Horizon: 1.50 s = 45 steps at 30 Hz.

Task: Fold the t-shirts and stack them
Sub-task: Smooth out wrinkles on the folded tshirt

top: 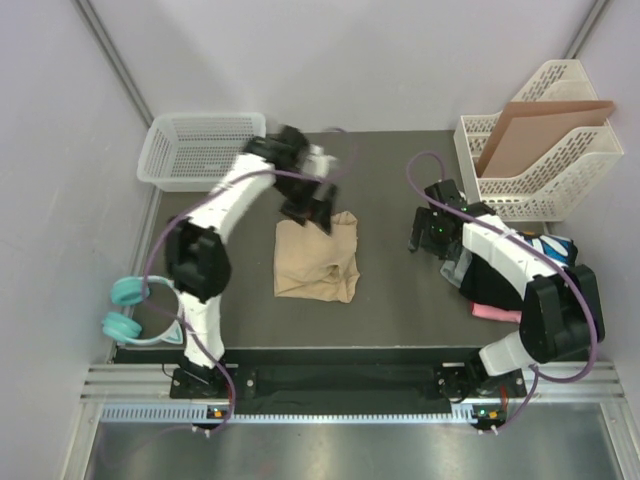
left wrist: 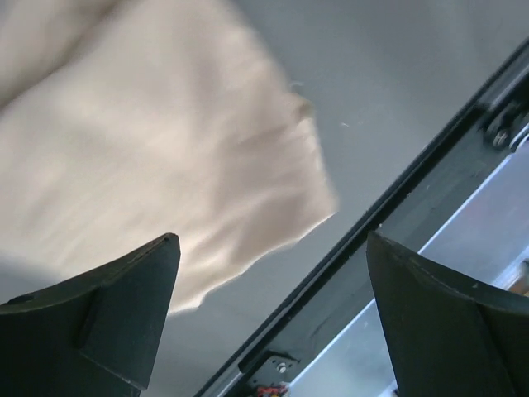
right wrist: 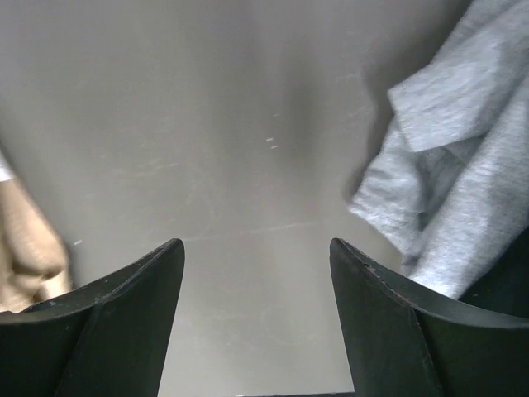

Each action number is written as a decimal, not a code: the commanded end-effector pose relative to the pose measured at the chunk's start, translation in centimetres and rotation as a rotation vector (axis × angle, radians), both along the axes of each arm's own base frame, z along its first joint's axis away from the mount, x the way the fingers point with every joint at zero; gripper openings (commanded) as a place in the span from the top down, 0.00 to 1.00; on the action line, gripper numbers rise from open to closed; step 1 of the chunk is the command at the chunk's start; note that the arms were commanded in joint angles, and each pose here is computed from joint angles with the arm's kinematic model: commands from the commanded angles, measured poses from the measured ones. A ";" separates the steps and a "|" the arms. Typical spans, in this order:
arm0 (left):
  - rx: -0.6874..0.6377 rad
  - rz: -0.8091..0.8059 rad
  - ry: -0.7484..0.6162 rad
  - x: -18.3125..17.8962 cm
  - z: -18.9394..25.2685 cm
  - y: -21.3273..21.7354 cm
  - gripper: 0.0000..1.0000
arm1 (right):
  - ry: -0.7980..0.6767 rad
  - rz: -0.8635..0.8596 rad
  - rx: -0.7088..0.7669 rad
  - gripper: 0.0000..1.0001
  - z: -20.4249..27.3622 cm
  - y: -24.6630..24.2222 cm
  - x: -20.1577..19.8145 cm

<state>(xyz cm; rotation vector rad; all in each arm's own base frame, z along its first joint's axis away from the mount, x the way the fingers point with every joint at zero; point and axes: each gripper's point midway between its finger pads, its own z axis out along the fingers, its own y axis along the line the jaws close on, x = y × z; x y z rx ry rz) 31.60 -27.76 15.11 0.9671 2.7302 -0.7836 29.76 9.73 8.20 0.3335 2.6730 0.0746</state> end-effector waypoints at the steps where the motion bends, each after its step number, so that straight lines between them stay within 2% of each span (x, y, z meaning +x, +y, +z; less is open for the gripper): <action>1: -0.176 0.365 -0.113 5.5 5.9 12.3 0.01 | -0.129 0.077 0.183 0.29 5.2 4.3 1.6; 2: -0.163 0.440 -0.116 6.2 5.0 15.6 0.01 | -0.147 0.119 0.199 0.29 6.0 6.1 1.8; 3: -0.152 0.459 -0.116 6.1 4.6 16.8 0.01 | -0.117 0.157 0.215 0.29 5.9 7.7 1.7; 5: -0.126 0.507 -0.130 5.5 3.7 19.3 0.01 | -0.153 0.239 0.241 0.28 8.6 11.5 2.8; 6: -0.123 0.514 -0.133 5.1 3.4 19.7 0.01 | -0.108 0.261 0.235 0.28 7.5 12.9 3.1; 7: -0.120 0.512 -0.163 4.6 3.8 19.9 0.01 | -0.148 0.295 0.274 0.28 9.7 14.8 4.2; 9: -0.098 0.514 -0.159 3.5 2.5 20.2 0.01 | -0.105 0.338 0.279 0.28 8.7 17.6 4.8; 10: -0.095 0.514 -0.181 3.1 2.9 20.3 0.01 | -0.140 0.359 0.314 0.28 10.6 19.2 5.8; 11: -0.078 0.516 -0.174 2.6 2.2 20.4 0.01 | -0.135 0.380 0.324 0.28 10.7 20.4 6.0; 15: -0.058 0.520 -0.197 2.0 2.3 21.0 0.01 | -0.056 0.412 0.358 0.28 7.9 23.7 7.1; 18: -0.054 0.527 -0.209 1.8 2.4 21.1 0.01 | 0.003 0.445 0.389 0.28 6.2 25.4 5.8; 27: -0.027 0.546 -0.208 2.0 1.3 21.6 0.01 | 0.088 0.510 0.370 0.28 3.2 25.2 -0.3; 34: -0.001 0.547 -0.234 2.1 1.2 22.1 0.01 | 0.109 0.479 0.289 0.28 1.7 21.7 -3.4; 42: 0.011 0.542 -0.242 2.0 1.3 22.3 0.01 | 0.132 0.449 0.165 0.29 -0.5 18.8 -3.6; 45: 0.015 0.541 -0.264 2.0 2.0 22.4 0.01 | 0.081 0.451 0.161 0.29 2.0 19.8 -2.2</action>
